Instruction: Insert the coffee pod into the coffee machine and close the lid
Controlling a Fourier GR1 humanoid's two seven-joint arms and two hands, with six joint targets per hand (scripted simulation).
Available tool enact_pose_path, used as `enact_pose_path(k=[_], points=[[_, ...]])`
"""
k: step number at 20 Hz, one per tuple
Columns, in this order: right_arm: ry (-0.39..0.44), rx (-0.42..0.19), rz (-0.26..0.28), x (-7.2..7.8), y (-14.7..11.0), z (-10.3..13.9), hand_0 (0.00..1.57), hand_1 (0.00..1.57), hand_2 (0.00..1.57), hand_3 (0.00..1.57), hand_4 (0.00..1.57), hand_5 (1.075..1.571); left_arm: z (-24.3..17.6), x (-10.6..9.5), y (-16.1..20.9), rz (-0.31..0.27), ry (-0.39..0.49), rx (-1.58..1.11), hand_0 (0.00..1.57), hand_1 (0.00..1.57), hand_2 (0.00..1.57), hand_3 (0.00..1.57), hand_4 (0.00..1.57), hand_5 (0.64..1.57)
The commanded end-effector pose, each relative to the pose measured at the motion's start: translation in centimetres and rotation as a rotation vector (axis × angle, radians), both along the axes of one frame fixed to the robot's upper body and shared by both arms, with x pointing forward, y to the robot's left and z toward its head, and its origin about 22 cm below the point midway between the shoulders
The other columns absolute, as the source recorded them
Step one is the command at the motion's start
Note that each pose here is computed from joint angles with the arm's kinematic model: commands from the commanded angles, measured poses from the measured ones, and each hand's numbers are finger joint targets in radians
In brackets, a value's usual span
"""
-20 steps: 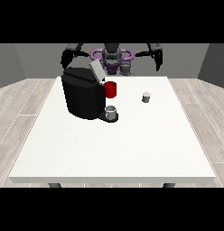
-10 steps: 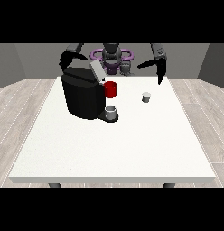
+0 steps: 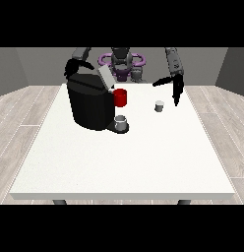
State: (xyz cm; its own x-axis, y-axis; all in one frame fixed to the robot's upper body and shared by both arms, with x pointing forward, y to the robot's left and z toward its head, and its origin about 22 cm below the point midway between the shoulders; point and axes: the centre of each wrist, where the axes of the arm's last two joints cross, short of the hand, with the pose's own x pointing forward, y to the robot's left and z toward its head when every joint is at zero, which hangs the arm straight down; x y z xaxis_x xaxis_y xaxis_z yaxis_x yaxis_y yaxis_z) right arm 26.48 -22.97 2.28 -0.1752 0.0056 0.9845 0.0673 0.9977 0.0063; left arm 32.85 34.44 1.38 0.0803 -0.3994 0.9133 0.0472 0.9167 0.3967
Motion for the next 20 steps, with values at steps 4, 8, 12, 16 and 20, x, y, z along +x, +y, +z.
enact_pose_path(k=[4, 8, 12, 16, 20], points=[[0.023, -0.001, -0.051, 1.9, 0.2, -0.7, 0.0, 0.0, 0.0, 0.0, 0.4, 1.571, 1.0, 2.1, 0.0, -0.033, 0.042, 0.118, 0.0, 0.0, 0.0, 0.0, 0.0, 1.571], [0.09, -0.016, -0.041, 2.0, 0.9, -1.1, 0.0, 0.0, 0.0, 0.0, 0.37, 1.571, -0.9, 1.9, -1.5, -0.082, 0.069, 0.172, 0.0, 0.0, 0.46, 0.0, 0.0, 1.571], [0.053, -0.047, -0.03, 2.8, 0.3, -0.1, 0.0, 0.0, 0.0, 0.0, 0.42, 1.571, -0.4, 2.9, -0.4, 0.001, 0.09, 0.197, 0.65, 0.65, 0.72, 0.35, 0.0, 1.571], [0.109, -0.049, -0.038, 2.5, 0.5, -0.8, 0.0, 0.0, 0.0, 0.0, 0.41, 1.571, -2.7, 1.8, -0.8, -0.045, 0.124, 0.291, 0.62, 0.62, 0.74, 0.48, 0.0, 1.571], [0.069, -0.052, -0.03, 2.1, 1.7, -0.9, 0.0, 0.0, 0.0, 0.0, 0.43, 1.571, -3.1, 1.7, -0.1, -0.037, 0.117, 0.377, 0.6, 0.6, 0.72, 0.47, 0.0, 1.571]])
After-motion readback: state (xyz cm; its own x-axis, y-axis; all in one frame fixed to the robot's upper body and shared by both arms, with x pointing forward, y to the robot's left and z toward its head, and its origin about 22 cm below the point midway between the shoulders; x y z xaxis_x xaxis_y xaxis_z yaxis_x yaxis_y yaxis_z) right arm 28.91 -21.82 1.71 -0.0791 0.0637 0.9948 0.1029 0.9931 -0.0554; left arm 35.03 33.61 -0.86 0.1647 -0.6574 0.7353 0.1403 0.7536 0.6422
